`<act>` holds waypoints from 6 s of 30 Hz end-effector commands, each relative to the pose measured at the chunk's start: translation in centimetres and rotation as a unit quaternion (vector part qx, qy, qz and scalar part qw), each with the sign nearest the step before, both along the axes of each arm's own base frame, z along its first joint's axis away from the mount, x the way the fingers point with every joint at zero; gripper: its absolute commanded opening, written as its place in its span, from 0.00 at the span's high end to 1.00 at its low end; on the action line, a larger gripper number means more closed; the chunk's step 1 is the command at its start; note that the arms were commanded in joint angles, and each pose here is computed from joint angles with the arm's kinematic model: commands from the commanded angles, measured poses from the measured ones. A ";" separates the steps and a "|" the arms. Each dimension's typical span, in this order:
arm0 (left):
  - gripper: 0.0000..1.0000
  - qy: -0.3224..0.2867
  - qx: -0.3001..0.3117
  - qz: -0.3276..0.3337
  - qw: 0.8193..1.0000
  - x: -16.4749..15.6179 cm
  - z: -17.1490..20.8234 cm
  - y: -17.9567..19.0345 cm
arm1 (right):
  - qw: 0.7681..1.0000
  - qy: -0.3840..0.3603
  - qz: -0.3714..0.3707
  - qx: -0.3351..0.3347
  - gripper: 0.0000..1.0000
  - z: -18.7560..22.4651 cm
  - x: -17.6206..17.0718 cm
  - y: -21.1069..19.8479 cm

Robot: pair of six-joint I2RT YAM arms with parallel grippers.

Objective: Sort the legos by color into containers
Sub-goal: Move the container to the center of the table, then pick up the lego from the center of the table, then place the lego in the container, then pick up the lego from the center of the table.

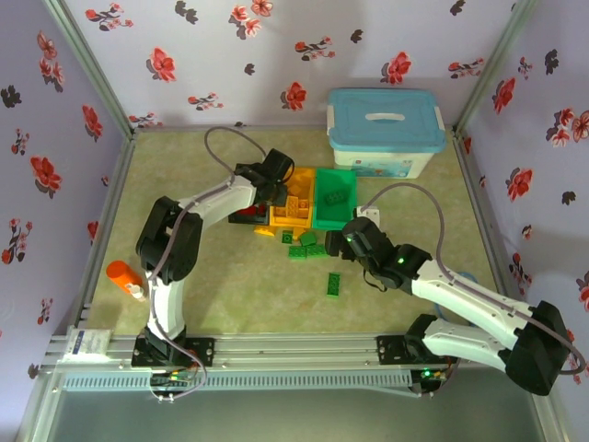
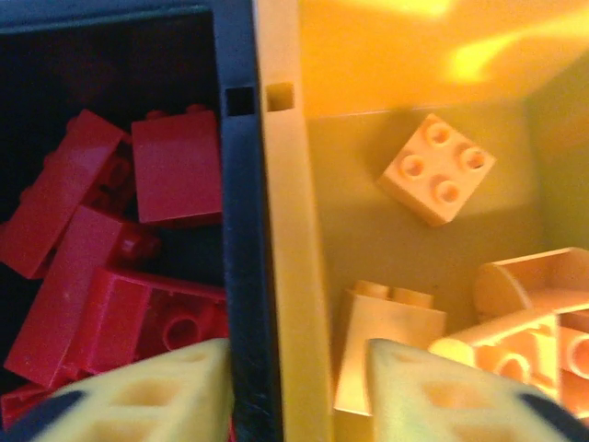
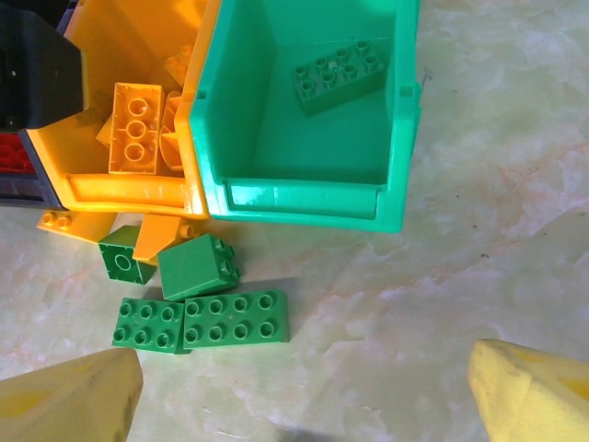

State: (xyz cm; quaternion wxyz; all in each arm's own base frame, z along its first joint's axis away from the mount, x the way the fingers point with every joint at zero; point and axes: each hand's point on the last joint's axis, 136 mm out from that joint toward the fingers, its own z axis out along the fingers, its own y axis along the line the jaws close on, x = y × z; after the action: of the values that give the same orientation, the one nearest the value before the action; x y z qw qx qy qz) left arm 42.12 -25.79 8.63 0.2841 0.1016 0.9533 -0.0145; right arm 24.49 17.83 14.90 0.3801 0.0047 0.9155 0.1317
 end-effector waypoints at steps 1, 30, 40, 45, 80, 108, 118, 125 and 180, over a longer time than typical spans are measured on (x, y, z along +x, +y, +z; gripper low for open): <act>0.69 0.009 0.013 0.009 1.000 0.5 -0.7 1.1 | 1.000 0.003 -0.018 -0.004 0.09 -0.2 -0.3 -1.1; 0.18 -0.016 -0.056 0.068 0.996 -3.4 2.2 5.5 | 1.000 0.002 -0.015 0.011 0.10 -0.3 -0.2 -0.6; 0.18 0.012 -0.066 0.044 0.997 -9.1 -0.8 3.0 | 1.000 0.001 -0.008 0.015 0.10 -0.2 0.3 0.2; 0.18 0.026 -0.056 0.047 0.997 -9.2 -2.9 2.8 | 1.000 0.003 -0.006 0.013 0.10 -0.3 0.1 0.2; 0.43 0.073 -0.010 0.042 0.996 -8.6 -7.5 2.8 | 1.000 -0.002 -0.020 0.015 0.10 -0.7 -0.4 -0.9; 0.48 -0.038 -0.050 -0.005 0.998 -2.9 5.9 -0.2 | 0.999 -0.006 -0.022 0.025 0.10 -0.1 -0.9 -1.4; 0.43 -0.038 -0.058 -0.010 0.998 3.6 6.8 -1.8 | 0.999 -0.007 -0.021 0.032 0.10 0.3 -1.3 -1.7; 0.17 -0.032 -0.069 -0.022 0.997 3.4 8.1 -2.6 | 1.000 -0.003 -0.002 0.026 0.07 0.0 -1.4 -1.2; 0.15 -0.073 -0.155 0.050 0.984 -19.2 4.0 10.1 | 0.954 0.193 0.173 -0.149 0.43 -10.8 7.9 11.9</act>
State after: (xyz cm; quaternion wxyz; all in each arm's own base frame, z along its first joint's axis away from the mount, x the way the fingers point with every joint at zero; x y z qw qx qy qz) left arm 22.99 -16.01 13.09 0.3658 0.0159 0.9186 -0.1490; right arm 31.88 29.40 4.65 0.1687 -0.1732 0.9688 0.0550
